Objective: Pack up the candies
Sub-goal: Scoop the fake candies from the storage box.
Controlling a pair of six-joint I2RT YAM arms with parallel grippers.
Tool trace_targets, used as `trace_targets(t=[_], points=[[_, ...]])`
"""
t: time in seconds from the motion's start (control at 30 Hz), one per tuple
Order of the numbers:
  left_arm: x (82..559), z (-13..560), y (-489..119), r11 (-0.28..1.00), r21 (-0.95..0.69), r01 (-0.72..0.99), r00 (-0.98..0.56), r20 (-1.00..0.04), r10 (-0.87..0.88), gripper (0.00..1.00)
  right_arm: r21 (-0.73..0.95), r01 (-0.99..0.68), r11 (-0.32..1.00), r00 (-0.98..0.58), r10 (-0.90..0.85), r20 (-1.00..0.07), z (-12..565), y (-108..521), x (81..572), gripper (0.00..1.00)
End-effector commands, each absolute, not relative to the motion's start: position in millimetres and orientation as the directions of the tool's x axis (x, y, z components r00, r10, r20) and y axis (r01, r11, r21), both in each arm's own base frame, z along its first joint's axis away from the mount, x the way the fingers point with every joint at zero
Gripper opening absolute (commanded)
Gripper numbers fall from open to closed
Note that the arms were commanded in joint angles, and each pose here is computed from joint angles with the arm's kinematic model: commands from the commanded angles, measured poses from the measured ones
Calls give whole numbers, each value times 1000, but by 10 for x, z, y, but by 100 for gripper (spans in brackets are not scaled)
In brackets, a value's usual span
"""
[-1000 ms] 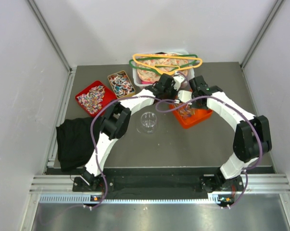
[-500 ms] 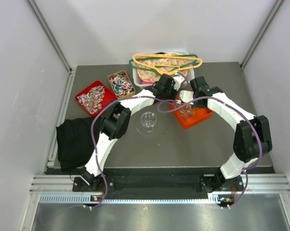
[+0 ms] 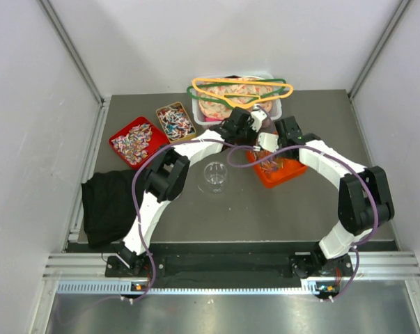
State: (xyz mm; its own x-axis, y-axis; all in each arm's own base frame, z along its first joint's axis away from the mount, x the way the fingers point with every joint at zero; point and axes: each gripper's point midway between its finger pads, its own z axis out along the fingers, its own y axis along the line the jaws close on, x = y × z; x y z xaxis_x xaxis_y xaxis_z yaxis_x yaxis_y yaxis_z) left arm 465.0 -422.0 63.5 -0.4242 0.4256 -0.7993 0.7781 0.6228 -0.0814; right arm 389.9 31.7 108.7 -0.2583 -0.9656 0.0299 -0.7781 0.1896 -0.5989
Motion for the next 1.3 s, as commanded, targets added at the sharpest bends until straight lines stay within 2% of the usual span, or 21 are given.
trace_targets(t=[0.0, 0.13, 0.23, 0.6, 0.67, 0.8, 0.87, 1.03, 1.07, 1.13, 1.27], points=[[4508, 1186, -4248, 594, -163, 788, -436, -829, 351, 0, -493, -853, 171, -349, -890, 295, 890, -260, 3466, 0], [4514, 1163, -4240, 599, -161, 785, -439, -826, 353, 0, -484, -839, 249, -380, -904, 194, 1090, -125, 3459, 0], [4504, 1132, -4239, 599, -161, 785, -443, -822, 359, 0, -478, -840, 257, -374, -912, 168, 1244, -106, 3395, 0], [4456, 1074, -4292, 594, -227, 772, -492, -805, 332, 0, -503, -757, 416, -407, -903, -134, 1586, 160, 3258, 0], [4455, 1055, -4293, 593, -227, 772, -494, -802, 335, 11, -497, -737, 458, -417, -887, -199, 1592, 226, 3264, 0], [4452, 956, -4279, 595, -229, 771, -504, -790, 350, 16, -470, -720, 511, -436, -859, -267, 1575, 278, 3222, 0], [4451, 946, -4282, 594, -237, 769, -510, -787, 346, 27, -453, -713, 536, -446, -844, -297, 1572, 298, 3204, 0], [4481, 947, -4265, 596, -238, 767, -511, -789, 342, 43, -443, -706, 552, -458, -834, -309, 1490, 297, 3158, 0], [4478, 931, -4270, 595, -243, 766, -515, -786, 341, 43, -440, -706, 555, -458, -832, -314, 1486, 305, 3152, 0], [4470, 944, -4282, 593, -261, 762, -526, -783, 331, 45, -431, -699, 570, -455, -820, -346, 1514, 345, 3152, 0], [4465, 1043, -4305, 571, -343, 746, -565, -779, 270, 59, -404, -693, 597, -456, -797, -396, 1555, 425, 3134, 0]])
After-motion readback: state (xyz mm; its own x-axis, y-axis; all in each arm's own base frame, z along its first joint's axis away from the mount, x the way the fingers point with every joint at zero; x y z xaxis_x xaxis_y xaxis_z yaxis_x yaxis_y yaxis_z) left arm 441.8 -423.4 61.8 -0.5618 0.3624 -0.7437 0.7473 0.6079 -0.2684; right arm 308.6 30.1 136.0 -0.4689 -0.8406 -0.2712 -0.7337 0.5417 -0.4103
